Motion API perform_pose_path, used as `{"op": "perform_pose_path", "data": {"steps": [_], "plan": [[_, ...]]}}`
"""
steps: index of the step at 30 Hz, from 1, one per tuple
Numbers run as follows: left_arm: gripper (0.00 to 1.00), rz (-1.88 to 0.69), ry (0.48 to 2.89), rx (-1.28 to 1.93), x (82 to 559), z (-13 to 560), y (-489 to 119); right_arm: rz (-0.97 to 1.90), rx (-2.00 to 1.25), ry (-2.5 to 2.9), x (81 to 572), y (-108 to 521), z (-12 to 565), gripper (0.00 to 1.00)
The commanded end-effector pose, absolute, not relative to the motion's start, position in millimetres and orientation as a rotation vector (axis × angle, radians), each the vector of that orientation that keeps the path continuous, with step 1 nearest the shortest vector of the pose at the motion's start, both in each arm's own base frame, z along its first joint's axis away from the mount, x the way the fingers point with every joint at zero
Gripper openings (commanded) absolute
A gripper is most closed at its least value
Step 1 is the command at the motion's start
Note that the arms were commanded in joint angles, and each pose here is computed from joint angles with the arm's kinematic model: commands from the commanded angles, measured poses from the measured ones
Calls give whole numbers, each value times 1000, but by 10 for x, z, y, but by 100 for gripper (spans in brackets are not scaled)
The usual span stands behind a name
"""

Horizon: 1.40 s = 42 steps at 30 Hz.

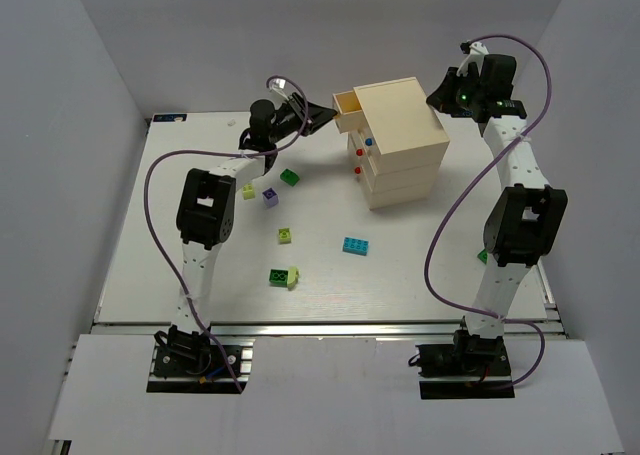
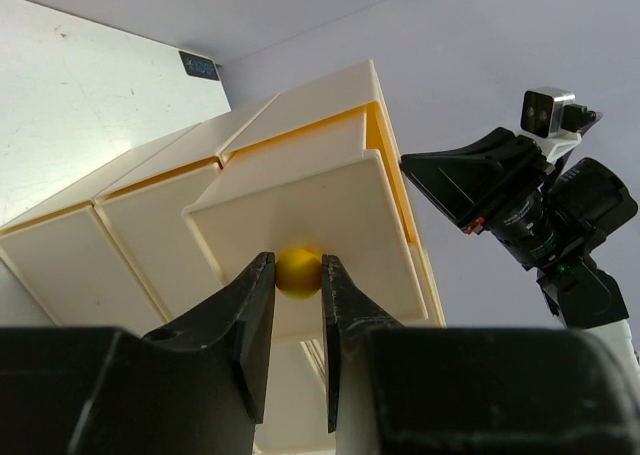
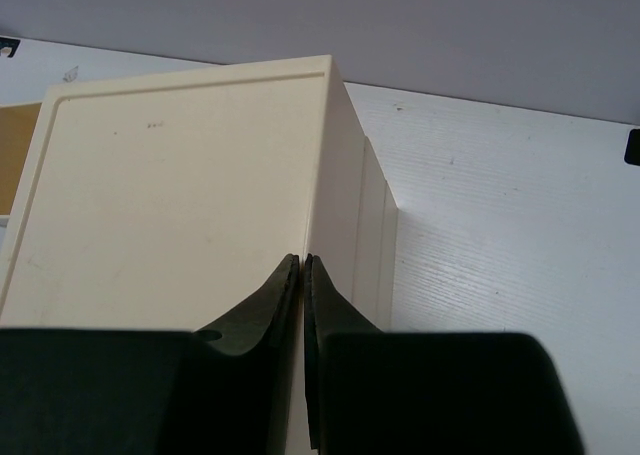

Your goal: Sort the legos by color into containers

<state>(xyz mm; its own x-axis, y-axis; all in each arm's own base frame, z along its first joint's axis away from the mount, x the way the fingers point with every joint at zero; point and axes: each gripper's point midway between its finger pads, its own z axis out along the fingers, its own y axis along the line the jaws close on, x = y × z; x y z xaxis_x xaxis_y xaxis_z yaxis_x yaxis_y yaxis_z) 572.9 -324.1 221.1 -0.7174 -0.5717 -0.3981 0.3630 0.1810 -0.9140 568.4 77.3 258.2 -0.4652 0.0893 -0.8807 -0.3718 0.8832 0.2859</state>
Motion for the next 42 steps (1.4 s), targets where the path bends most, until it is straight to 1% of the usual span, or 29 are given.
{"op": "perform_pose_path", "data": {"steps": [1, 18, 19, 20, 21, 22, 23, 25, 26, 29, 30, 34, 35, 37, 38, 39, 40, 41, 42], "plan": [[0, -1625, 1705, -144, 5625, 2554, -3104, 491, -130, 2343, 5404, 658, 1435, 9], [0, -1610, 1717, -152, 5586, 2519, -2985, 491, -132, 2350, 5397, 651, 1409, 8], [0, -1613, 1717, -150, 5587, 2534, -2990, 495, -135, 2349, 5396, 649, 1411, 11], [5, -1615, 1720, -145, 5589, 2536, -2995, 500, -142, 2348, 5393, 664, 1417, 15], [12, -1618, 1723, -145, 5594, 2529, -3000, 508, -148, 2346, 5387, 669, 1427, 21], [32, -1620, 1716, -136, 5598, 2569, -3005, 516, -159, 2339, 5381, 682, 1459, 38], [42, -1620, 1716, -133, 5599, 2580, -3007, 544, -177, 2331, 5368, 721, 1477, 47], [62, -1622, 1716, -127, 5593, 2603, -3011, 584, -205, 2312, 5334, 779, 1539, 59], [64, -1620, 1712, -118, 5593, 2631, -3012, 594, -214, 2301, 5329, 789, 1580, 69], [70, -1614, 1715, -101, 5572, 2664, -3013, 685, -270, 2258, 5256, 924, 1739, 80], [71, -1606, 1710, -106, 5590, 2674, -2959, 689, -280, 2241, 5256, 935, 1806, 82], [72, -1594, 1706, -107, 5555, 2714, -2890, 674, -297, 2169, 5229, 924, 2149, 87], [72, -1579, 1690, -108, 5561, 2793, -2811, 659, -294, 2161, 5234, 894, 2202, 88], [72, -1558, 1702, -126, 5552, 2766, -2734, 614, -282, 2143, 5222, 818, 2354, 88], [72, -1522, 1680, -102, 5534, 2889, -2646, 583, -267, 2144, 5226, 772, 2395, 88], [72, -1489, 1712, -126, 5534, 2838, -2617, 474, -266, 2131, 5281, 632, 2479, 88], [72, -1449, 1729, -141, 5540, 2796, -2525, 415, -271, 2117, 5259, 557, 2589, 88], [72, -1380, 1716, -109, 5522, 2899, -2424, 347, -249, 2109, 5275, 450, 2651, 88], [72, -1348, 1764, -127, 5485, 2832, -2395, 304, -250, 2087, 5276, 399, 2746, 88]]}}
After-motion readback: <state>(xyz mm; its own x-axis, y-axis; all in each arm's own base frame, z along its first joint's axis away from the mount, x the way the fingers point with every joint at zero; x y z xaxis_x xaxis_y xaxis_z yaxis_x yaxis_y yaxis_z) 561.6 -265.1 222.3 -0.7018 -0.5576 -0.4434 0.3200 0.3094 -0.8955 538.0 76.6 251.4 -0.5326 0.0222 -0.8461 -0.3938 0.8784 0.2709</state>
